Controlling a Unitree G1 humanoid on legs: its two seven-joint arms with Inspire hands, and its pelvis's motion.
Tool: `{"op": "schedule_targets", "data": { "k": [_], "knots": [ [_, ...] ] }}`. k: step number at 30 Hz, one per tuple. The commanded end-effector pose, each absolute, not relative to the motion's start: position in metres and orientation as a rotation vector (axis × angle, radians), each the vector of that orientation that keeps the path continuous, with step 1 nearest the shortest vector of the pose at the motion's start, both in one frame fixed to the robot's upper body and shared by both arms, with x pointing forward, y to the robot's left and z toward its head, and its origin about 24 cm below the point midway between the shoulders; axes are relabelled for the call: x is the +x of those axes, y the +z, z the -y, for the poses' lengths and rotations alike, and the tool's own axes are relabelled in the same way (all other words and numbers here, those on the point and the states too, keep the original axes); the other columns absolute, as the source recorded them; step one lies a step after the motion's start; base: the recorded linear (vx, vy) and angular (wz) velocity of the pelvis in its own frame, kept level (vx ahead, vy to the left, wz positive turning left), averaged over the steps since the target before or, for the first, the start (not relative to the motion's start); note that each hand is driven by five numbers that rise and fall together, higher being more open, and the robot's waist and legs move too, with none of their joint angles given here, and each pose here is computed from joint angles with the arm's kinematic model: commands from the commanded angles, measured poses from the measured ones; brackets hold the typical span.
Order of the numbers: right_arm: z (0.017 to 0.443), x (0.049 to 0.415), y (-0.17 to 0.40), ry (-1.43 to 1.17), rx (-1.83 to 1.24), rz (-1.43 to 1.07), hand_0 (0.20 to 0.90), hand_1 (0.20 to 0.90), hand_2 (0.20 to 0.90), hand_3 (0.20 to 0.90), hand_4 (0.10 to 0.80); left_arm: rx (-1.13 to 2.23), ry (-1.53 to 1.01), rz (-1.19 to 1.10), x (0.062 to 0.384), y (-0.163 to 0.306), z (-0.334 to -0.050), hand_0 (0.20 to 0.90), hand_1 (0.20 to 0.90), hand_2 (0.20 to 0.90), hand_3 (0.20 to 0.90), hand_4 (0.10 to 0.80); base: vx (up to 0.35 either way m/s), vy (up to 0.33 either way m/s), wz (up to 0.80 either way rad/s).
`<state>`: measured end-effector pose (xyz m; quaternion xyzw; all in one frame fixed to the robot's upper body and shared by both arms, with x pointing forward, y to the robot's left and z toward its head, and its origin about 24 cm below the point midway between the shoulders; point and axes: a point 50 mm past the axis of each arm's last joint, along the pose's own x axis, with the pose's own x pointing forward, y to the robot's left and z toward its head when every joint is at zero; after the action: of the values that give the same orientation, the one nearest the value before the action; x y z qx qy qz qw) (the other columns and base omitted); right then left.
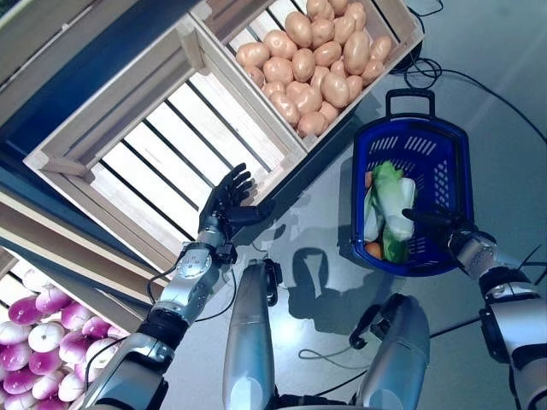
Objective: Put vegetables into the basket
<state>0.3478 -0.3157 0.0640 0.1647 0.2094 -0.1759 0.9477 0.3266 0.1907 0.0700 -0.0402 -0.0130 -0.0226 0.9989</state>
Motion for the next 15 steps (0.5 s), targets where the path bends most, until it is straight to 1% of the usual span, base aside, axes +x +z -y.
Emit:
{"op": "schedule_targets", "data": {
  "k": [1, 8, 15],
  "knots": [
    [0.341, 0.342, 0.083, -0.398, 0.337, -0.288, 0.9, 0.9, 0.9, 0.9, 0.8, -0.106, -0.053, 0.262, 0.329, 0.111, -0.201, 0.9, 0.9, 0.9, 0.9, 0.8, 0.046, 0.0, 0.01],
    [0.344, 0.333, 0.07, -0.417, 0.361, -0.304, 0.9, 0.9, 0.9, 0.9, 0.8, -0.081, -0.059, 0.262, 0.33, 0.116, -0.207, 0.9, 0.9, 0.9, 0.9, 0.8, 0.036, -0.002, 0.0],
    [0.323, 0.33, 0.045, -0.34, 0.451, -0.325, 0.9, 0.9, 0.9, 0.9, 0.8, -0.021, -0.074, 0.224, 0.328, 0.111, -0.205, 0.9, 0.9, 0.9, 0.9, 0.8, 0.087, -0.02, -0.03]
  ]
}}
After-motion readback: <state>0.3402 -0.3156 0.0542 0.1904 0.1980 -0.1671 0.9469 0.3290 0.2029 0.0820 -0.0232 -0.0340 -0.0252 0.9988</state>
